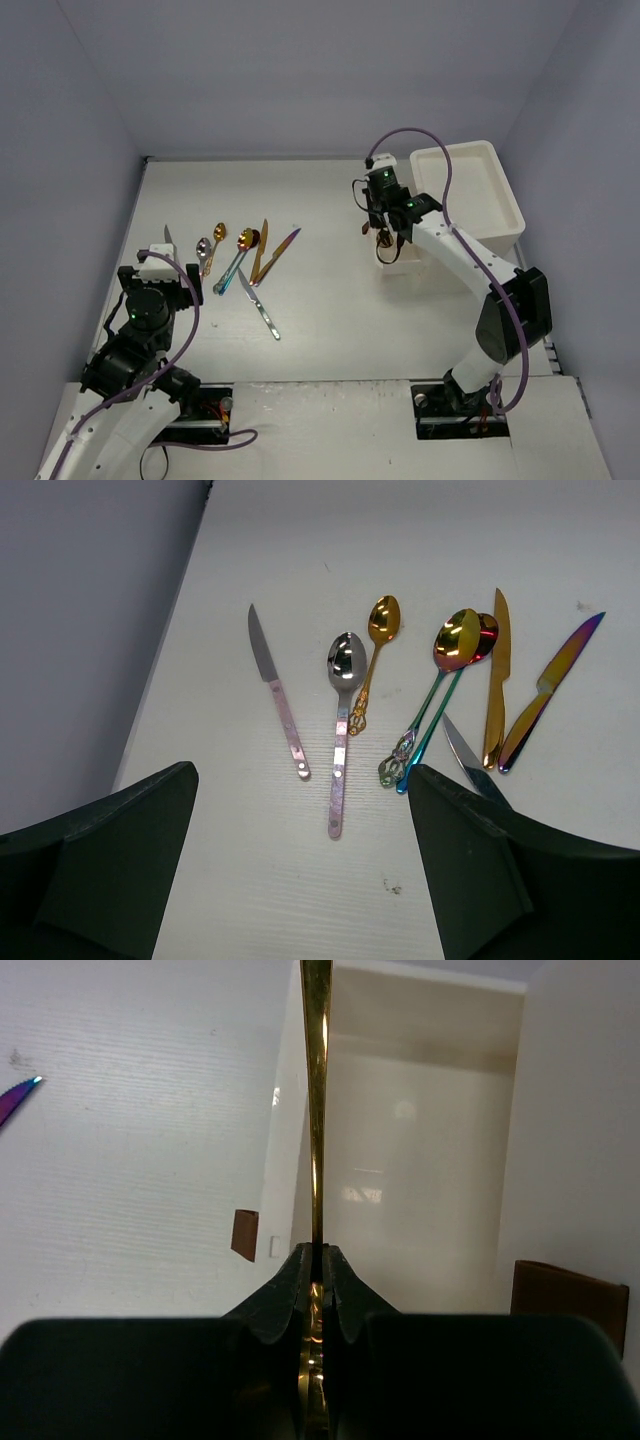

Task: Sort the eating utensils into containers

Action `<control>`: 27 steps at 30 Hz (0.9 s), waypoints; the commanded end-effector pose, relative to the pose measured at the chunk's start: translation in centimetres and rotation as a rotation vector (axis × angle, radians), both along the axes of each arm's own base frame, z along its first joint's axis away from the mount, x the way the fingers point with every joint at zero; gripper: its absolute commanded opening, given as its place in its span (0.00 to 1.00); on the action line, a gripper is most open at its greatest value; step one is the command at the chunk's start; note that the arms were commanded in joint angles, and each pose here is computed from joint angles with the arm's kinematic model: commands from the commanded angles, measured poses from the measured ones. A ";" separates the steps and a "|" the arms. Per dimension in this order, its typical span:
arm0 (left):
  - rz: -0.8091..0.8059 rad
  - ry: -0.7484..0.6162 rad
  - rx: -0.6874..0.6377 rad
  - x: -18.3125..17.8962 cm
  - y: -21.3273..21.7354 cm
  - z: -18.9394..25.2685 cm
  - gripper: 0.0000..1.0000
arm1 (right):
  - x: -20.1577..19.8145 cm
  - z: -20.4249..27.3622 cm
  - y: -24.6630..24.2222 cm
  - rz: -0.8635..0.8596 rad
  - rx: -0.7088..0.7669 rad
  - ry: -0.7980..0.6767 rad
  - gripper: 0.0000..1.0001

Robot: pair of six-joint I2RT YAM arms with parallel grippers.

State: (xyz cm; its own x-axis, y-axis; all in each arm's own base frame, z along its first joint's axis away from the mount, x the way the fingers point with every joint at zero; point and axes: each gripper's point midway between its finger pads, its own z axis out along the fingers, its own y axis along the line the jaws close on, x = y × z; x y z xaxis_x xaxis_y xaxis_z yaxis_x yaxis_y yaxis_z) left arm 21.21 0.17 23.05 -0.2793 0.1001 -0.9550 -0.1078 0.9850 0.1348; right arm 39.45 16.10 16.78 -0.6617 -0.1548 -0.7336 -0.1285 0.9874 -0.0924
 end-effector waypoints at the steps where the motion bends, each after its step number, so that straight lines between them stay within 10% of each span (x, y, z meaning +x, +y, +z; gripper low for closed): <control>1: 0.001 -0.045 -0.019 1.0 -0.3 1.1 0.83 | 0.6 2.2 -2.5 -0.123 0.043 -0.081 0.00; 5: -0.003 -0.034 -0.017 1.1 -0.5 0.8 0.83 | 0.5 1.3 -3.1 -0.127 0.052 -0.055 0.02; 13: 0.005 0.020 -0.012 1.9 -0.9 0.7 0.83 | 0.2 4.0 -1.5 -0.041 0.126 -0.090 0.41; 27: 0.064 0.523 -0.129 11.7 -0.5 -8.5 0.73 | -4.9 9.1 2.0 0.162 0.231 -0.193 0.46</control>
